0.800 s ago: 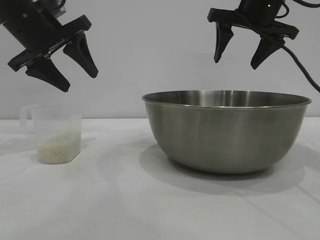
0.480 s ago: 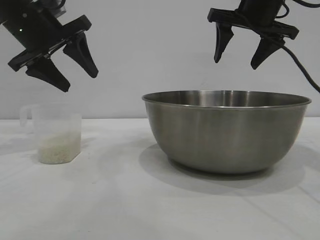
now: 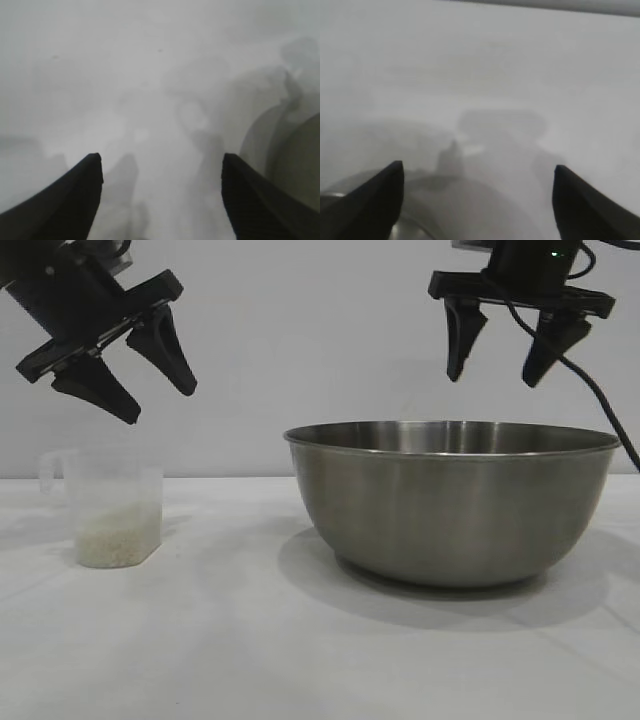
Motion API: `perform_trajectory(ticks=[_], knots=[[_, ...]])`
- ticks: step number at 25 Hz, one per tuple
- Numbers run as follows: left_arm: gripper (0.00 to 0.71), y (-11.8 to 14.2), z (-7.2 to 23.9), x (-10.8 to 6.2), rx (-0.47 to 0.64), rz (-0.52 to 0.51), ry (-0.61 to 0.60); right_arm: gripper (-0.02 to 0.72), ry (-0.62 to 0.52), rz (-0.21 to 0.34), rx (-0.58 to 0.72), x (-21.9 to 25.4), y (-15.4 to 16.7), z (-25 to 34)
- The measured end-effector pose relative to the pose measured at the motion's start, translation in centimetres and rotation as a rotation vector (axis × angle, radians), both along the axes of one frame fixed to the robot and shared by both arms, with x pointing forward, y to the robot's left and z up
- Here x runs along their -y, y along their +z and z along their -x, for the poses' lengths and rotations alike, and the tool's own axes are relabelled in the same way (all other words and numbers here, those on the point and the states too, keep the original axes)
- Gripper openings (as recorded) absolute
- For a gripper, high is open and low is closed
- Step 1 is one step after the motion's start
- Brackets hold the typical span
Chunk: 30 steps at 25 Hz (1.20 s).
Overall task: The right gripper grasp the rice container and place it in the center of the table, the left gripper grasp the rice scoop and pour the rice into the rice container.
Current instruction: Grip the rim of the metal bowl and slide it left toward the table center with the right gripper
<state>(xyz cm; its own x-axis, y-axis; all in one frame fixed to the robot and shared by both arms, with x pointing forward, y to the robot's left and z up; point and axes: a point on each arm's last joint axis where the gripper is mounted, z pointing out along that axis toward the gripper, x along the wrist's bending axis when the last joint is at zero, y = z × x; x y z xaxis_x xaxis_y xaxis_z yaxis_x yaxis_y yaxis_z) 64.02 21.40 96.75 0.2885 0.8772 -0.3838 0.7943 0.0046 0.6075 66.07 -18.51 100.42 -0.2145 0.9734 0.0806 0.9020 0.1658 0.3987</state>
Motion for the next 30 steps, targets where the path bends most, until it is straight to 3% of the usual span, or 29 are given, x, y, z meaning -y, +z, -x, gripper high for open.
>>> perform_trajectory(ticks=[5, 11, 16, 17, 21, 22, 27, 30], knots=[[0.471, 0.0, 0.0, 0.0, 0.000, 0.000, 0.000, 0.540, 0.013, 0.033, -0.099, 0.3, 0.8, 1.2], [0.471, 0.0, 0.0, 0.0, 0.001, -0.001, -0.002, 0.540, 0.023, 0.049, -0.139, 0.9, 4.4, 3.5], [0.471, 0.0, 0.0, 0.0, 0.000, -0.001, -0.003, 0.540, 0.029, 0.063, -0.207, 1.1, 4.7, 4.5], [0.471, 0.0, 0.0, 0.0, 0.000, -0.001, -0.003, 0.486, 0.028, 0.051, -0.213, 1.1, 4.7, 4.6], [0.471, 0.0, 0.0, 0.0, -0.001, 0.000, -0.004, 0.470, 0.025, 0.020, -0.275, 0.9, 3.6, 5.5], [0.471, 0.0, 0.0, 0.0, -0.001, 0.000, -0.004, 0.430, 0.024, 0.021, -0.295, 0.9, 3.1, 5.8], [0.471, 0.0, 0.0, 0.0, -0.002, 0.001, -0.003, 0.444, 0.021, 0.048, -0.395, 1.3, 0.2, 7.2], [0.471, 0.0, 0.0, 0.0, -0.002, 0.001, -0.003, 0.444, 0.014, 0.045, -0.384, 1.4, -0.8, 7.3]])
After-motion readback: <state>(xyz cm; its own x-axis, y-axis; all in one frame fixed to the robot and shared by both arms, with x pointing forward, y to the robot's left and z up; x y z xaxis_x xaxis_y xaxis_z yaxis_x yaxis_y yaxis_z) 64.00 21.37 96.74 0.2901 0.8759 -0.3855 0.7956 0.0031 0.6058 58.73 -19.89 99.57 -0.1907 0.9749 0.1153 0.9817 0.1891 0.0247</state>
